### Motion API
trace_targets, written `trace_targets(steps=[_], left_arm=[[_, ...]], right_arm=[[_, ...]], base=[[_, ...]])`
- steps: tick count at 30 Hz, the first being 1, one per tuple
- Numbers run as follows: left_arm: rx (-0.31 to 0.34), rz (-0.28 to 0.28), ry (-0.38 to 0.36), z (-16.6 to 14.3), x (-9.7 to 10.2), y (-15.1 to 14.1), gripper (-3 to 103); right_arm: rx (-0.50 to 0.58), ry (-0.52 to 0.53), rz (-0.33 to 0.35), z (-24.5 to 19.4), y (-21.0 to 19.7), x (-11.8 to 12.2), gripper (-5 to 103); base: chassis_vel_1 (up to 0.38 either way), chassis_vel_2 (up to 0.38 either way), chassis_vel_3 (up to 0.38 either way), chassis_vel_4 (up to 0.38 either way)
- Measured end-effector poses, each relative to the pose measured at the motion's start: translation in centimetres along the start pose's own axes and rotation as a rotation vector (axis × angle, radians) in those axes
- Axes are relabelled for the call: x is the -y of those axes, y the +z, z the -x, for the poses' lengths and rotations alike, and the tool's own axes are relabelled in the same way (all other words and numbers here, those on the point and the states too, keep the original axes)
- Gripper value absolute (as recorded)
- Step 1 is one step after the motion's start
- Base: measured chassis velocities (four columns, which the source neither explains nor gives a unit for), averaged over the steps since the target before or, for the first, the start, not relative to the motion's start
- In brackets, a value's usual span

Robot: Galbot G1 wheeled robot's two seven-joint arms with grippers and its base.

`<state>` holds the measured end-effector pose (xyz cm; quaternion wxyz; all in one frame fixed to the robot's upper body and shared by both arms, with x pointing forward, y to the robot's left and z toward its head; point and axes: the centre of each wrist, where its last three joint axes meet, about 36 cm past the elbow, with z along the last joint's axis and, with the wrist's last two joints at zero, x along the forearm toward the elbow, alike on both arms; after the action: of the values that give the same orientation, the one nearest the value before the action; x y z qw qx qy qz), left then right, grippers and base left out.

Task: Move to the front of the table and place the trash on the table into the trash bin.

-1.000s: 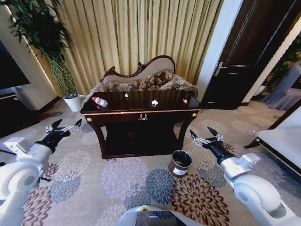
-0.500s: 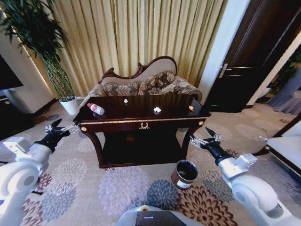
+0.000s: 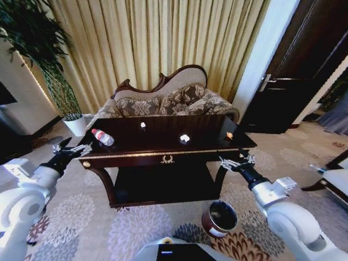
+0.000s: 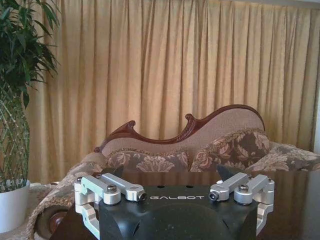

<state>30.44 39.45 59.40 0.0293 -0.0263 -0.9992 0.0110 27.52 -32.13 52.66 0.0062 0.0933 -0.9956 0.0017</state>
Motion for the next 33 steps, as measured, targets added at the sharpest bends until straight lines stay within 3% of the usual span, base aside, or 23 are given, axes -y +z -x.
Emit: trace_targets(steps=[10,22,33], left_arm=[[-0.001,-0.004,0.01,-0.1,0.4,0.1,100],[-0.001,-0.002,0.005,-0.3,0.4,0.1,100],[0.002,-0.001,-0.005,-0.3,0.3,0.4,100]], right_arm=[[-0.004,0.057,0.023,1.9,-1.0,-1.1,100],[-0.189,0.188,0.092,5.6,-3.8,-0.6,100],[-0.29,0.279,0.017,11.3,-3.5,5.0,100]], base=[[-0.128,0.102,0.108,-0.11],[0.0,0.0,0.0,0.0],[0.0,0.0,0.0,0.0]])
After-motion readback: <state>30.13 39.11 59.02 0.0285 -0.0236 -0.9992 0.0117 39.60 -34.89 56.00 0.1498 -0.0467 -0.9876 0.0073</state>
